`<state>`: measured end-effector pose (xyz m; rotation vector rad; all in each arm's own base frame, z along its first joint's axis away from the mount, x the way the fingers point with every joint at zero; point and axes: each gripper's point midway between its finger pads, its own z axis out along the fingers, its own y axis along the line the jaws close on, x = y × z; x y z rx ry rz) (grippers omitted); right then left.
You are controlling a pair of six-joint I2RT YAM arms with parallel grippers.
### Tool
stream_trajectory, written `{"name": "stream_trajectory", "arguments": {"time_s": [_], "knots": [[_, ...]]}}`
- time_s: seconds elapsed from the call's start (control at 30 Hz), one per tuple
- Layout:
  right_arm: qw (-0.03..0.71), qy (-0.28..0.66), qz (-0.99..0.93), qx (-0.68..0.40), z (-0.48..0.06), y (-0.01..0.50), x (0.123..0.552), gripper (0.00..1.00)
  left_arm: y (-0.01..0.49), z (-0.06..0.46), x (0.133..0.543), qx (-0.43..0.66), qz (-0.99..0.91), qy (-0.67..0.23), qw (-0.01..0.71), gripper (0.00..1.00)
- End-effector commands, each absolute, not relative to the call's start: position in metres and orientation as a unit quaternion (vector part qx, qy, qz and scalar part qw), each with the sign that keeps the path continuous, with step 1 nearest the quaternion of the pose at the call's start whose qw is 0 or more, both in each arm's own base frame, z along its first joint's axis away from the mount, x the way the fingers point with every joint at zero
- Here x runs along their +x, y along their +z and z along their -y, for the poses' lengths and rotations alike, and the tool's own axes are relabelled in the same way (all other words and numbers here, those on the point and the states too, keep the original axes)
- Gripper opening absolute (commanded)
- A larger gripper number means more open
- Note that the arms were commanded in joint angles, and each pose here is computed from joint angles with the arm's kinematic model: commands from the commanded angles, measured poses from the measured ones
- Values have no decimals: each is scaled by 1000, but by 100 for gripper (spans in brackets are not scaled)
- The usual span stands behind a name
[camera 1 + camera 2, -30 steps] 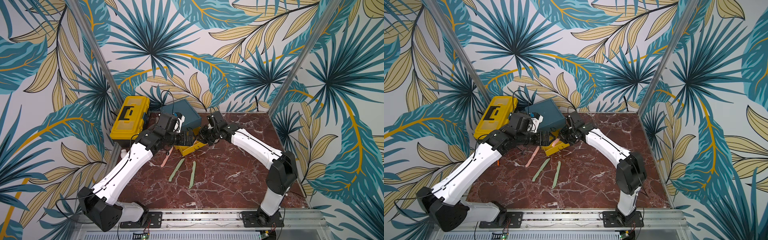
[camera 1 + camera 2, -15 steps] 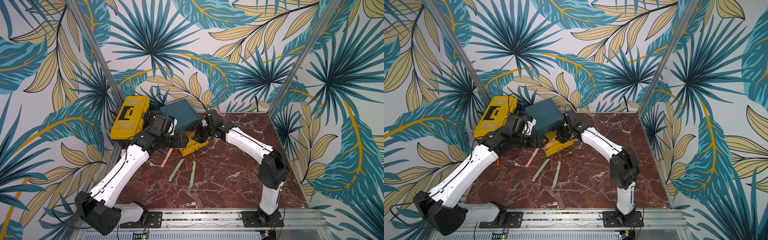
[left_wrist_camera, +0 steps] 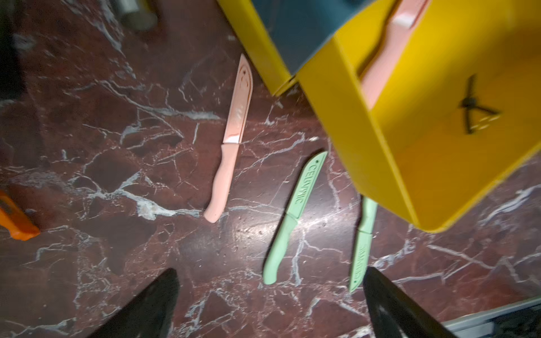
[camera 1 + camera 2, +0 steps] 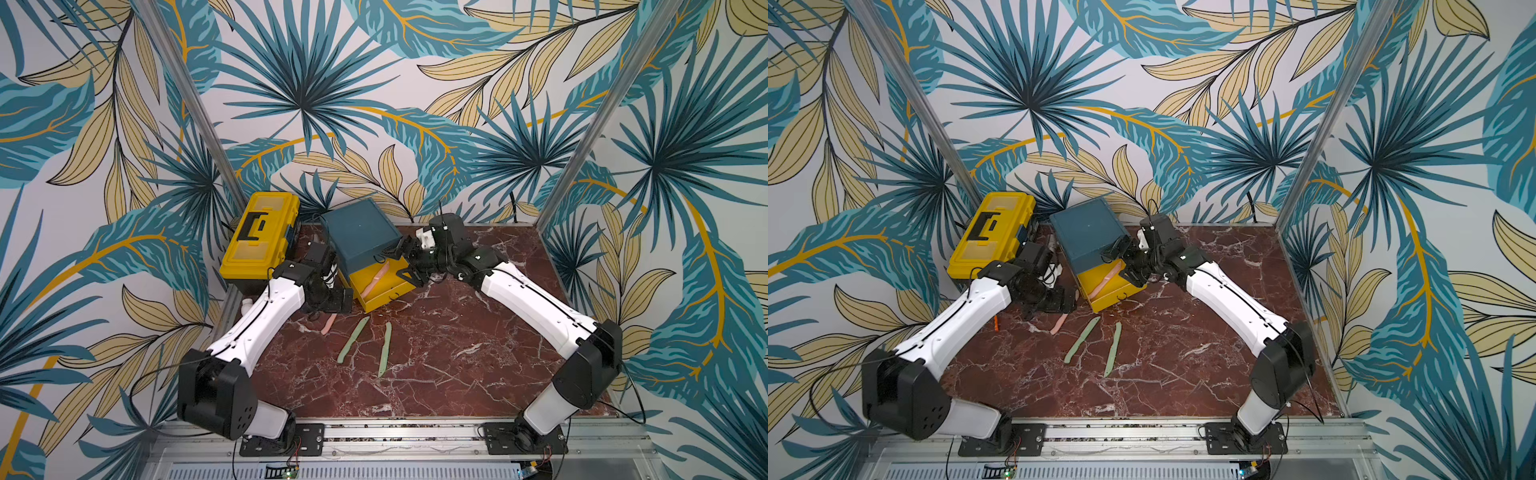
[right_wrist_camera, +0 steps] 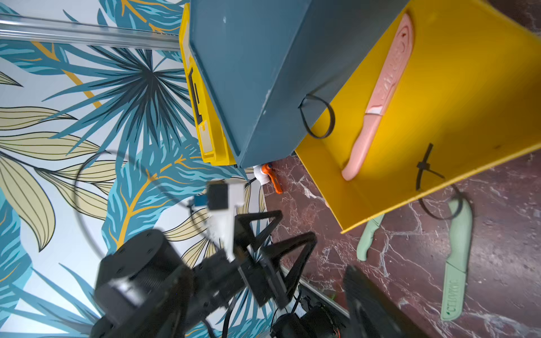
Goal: Place the fruit knives into the drawer by color
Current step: Place the fruit knife in the drawer, then adjust the fruit knife at the center of the board.
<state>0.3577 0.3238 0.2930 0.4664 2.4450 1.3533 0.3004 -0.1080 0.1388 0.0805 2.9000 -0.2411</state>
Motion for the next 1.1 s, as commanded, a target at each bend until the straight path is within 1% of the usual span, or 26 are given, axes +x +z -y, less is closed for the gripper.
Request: {"name": "stream_trajectory", "arguments": {"time_s": [0.0,0.1,0.23,0.37,0.57,0.63,0.87,0.93,1.07], "knots": [[153,459,-863,144,-316,288,341,97,140,101,295,99,-989,-61,96,100],[157,463,-860,146,-313,285,338,99,136,93,299,139,-983,-39,111,100],[151,458,-863,152,-309,272,334,100,128,94,312,182,-973,-39,135,100],[147,455,-865,155,-306,267,329,100,110,88,320,197,-973,-29,121,96],[153,445,-869,150,-301,268,327,100,87,76,326,149,-980,-58,120,88],[155,444,-870,150,-301,268,327,100,77,76,323,142,-982,-65,106,86],[149,441,-872,151,-303,263,330,99,46,71,311,112,-990,-59,58,81],[148,440,-873,150,-304,262,331,99,41,68,312,100,-992,-50,55,80],[145,439,-874,152,-305,258,332,99,36,59,319,79,-994,-22,67,74]]}}
